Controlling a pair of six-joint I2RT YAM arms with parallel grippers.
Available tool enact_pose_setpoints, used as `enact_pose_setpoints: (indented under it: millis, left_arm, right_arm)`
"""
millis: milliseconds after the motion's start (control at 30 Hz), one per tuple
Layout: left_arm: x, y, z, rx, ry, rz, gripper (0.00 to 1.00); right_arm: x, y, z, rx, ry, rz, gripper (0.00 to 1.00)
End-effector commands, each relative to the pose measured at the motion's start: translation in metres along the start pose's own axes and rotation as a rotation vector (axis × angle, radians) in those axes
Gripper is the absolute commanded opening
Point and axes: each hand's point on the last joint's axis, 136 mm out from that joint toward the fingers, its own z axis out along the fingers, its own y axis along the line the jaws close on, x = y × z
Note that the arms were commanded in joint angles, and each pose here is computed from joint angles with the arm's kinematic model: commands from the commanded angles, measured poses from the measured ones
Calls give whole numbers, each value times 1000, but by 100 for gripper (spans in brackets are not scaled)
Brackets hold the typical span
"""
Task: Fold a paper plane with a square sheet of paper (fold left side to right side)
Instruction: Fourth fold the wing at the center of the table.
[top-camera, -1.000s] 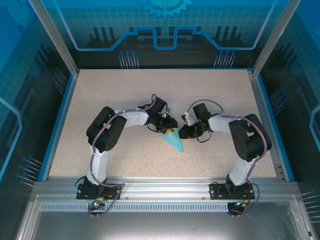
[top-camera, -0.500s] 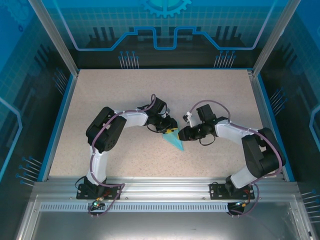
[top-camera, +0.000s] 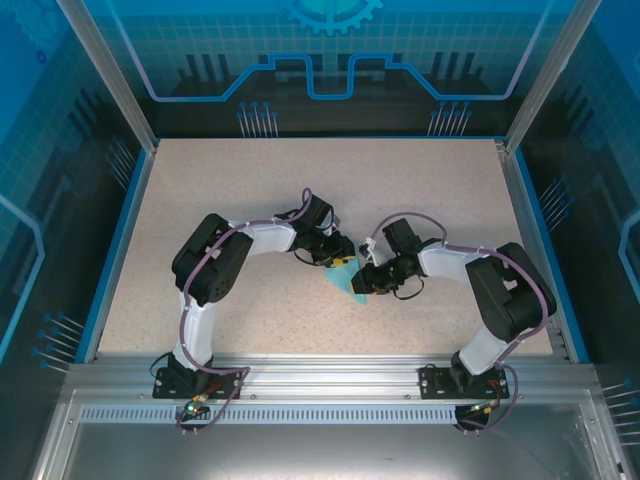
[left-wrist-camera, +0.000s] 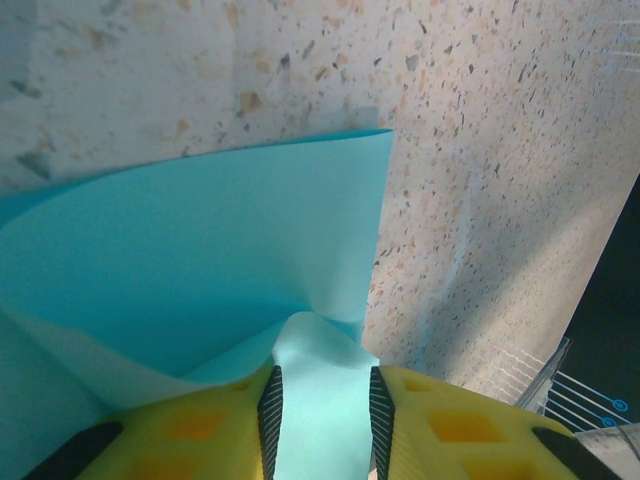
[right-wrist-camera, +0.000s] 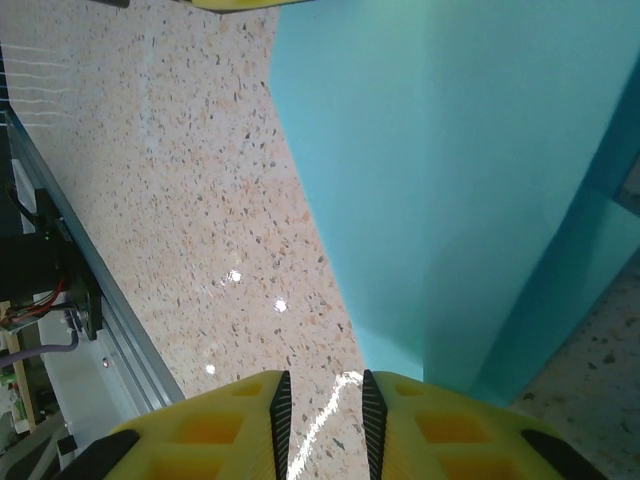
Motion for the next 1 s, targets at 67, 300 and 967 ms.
enact_pose_setpoints:
  millis: [67,300,967]
  left_arm:
    - [22,46,15,-127,58,-65,33]
    - [21,48,15,-138,57,-66,33]
    - [19,55,14,-165,47,-82,32]
  right_arm:
    - [16,-7,7,25,63,38,28]
    - [28,-16,10,57,101,65,27]
    - [72,-33,6,159,211,140,19]
